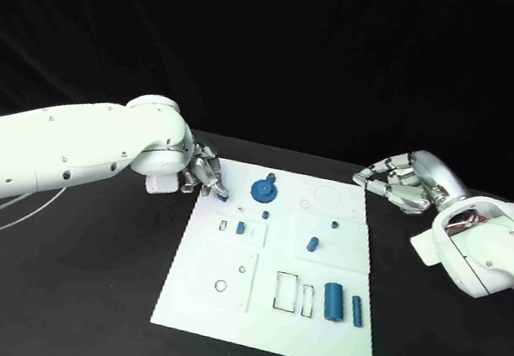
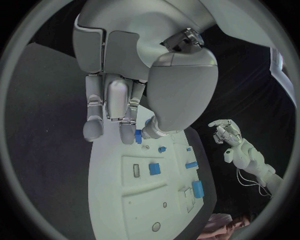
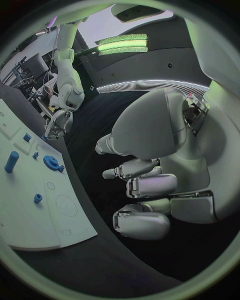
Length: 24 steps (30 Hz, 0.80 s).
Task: Assemble the parts on the task board
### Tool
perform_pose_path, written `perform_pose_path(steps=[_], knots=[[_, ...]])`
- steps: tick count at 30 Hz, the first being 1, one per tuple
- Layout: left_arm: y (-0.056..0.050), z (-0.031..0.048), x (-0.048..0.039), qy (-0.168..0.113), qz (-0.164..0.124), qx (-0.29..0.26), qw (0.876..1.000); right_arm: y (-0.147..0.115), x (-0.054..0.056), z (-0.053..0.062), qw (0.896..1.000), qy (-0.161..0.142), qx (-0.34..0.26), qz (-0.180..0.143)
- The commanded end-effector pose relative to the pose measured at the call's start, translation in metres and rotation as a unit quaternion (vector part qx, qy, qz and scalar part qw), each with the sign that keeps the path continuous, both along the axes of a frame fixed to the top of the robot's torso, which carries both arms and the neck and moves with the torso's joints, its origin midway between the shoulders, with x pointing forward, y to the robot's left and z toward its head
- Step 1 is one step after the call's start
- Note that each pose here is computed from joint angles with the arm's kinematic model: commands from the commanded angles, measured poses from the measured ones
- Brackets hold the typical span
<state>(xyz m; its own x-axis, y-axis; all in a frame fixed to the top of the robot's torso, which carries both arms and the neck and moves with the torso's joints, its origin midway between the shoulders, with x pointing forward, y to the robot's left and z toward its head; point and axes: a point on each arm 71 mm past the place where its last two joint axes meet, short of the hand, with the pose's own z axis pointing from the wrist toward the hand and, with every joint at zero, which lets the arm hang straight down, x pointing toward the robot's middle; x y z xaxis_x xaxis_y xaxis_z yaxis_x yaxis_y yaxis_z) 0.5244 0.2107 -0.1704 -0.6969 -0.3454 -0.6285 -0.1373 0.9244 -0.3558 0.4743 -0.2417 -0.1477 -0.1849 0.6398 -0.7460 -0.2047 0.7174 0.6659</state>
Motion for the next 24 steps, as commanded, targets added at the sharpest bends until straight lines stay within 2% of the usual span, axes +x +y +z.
perform_pose_path(steps=[1,8,13,19,24], knots=[[-0.005,0.0002,-0.0067,0.0,0.011,-0.042,0.999,0.0,0.0,0.0,1.0,-0.003,-0.003,0.006],[-0.003,-0.0081,-0.0235,-0.003,0.011,-0.049,0.999,-0.001,0.001,0.0,1.0,-0.008,-0.001,0.005],[-0.002,-0.0157,-0.0319,-0.008,0.003,-0.036,0.999,-0.002,0.002,0.0,1.0,-0.011,-0.001,0.003],[-0.004,-0.0247,-0.0378,-0.027,-0.004,-0.015,1.0,-0.003,0.002,0.0,1.0,-0.013,0.0,0.002],[-0.005,-0.029,-0.0396,-0.041,-0.003,-0.005,0.999,-0.003,0.002,0.0,1.0,-0.013,0.0,0.001]])
